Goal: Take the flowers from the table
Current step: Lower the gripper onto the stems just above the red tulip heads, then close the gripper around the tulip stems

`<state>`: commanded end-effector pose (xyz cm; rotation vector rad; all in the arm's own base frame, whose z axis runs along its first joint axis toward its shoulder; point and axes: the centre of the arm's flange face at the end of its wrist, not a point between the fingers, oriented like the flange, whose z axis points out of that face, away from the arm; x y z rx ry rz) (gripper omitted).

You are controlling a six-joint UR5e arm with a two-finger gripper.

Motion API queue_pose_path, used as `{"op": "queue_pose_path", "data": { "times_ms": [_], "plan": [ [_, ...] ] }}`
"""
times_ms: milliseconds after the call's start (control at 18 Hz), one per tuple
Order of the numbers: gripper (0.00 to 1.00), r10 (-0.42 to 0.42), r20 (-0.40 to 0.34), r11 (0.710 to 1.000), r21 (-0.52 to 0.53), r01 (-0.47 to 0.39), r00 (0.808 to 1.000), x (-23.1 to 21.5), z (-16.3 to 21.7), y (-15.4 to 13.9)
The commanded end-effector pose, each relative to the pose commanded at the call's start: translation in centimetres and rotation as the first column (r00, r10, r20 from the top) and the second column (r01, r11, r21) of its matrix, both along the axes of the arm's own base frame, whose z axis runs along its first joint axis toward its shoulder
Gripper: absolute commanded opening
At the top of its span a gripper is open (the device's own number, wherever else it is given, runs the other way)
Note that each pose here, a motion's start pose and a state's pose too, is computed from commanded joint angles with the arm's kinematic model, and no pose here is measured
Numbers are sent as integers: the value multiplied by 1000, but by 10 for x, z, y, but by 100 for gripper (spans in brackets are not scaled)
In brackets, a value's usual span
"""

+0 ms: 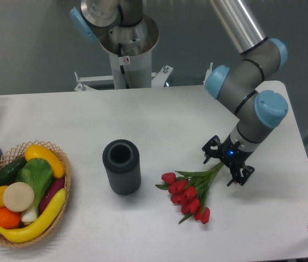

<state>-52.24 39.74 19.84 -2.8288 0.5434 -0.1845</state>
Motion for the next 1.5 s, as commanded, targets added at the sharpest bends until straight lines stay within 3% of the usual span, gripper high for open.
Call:
{"op": "queue_pose_path", "data": {
  "times_ms": [500,667,889,1500],
  "plan": [
    [99,-16,-39,999,-30,14,999,5,-8,4],
    [74,-16,-39,999,-32,14,999,4,-8,4],
    [47,5,-39,999,-31,-6,999,3,-6,4],
    [24,14,-43,999,-30,-16,999,2,-2,4]
  ]
}}
